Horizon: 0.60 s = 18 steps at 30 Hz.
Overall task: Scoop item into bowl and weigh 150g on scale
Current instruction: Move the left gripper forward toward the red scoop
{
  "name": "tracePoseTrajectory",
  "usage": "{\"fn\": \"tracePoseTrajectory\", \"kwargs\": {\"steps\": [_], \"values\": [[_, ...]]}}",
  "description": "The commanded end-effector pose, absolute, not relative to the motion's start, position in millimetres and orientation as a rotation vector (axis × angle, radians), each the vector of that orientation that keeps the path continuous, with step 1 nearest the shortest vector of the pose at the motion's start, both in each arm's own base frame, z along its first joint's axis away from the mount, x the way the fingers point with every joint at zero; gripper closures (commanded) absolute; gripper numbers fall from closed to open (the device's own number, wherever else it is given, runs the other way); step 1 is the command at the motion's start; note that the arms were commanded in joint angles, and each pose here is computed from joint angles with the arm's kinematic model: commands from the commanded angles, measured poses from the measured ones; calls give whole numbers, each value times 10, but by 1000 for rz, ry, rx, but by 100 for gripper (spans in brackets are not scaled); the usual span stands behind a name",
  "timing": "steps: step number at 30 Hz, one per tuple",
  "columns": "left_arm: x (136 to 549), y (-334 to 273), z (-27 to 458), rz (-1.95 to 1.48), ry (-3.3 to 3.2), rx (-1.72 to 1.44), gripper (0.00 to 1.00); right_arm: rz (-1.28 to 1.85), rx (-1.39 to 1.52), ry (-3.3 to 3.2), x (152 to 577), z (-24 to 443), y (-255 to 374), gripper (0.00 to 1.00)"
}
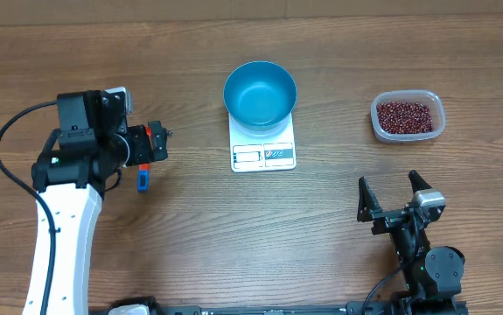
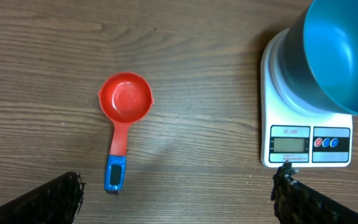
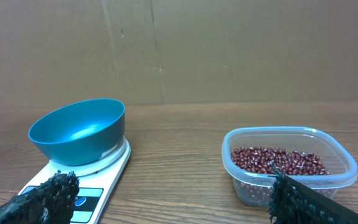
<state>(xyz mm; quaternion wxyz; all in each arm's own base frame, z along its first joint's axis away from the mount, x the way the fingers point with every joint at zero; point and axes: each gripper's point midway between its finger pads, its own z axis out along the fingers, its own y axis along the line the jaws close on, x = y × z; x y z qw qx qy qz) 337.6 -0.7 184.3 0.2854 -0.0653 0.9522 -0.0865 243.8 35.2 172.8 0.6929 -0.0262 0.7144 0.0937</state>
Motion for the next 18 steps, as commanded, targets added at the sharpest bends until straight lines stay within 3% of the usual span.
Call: {"fn": "tracePoseTrajectory", "kwargs": {"steps": [1, 18], "values": [[3440, -4, 1862, -250, 2547, -181, 0, 209, -54, 1594, 2438, 1706, 351, 0], [3456, 210, 1674, -263, 2604, -294, 0, 209, -54, 1594, 2438, 1706, 351, 0]]}}
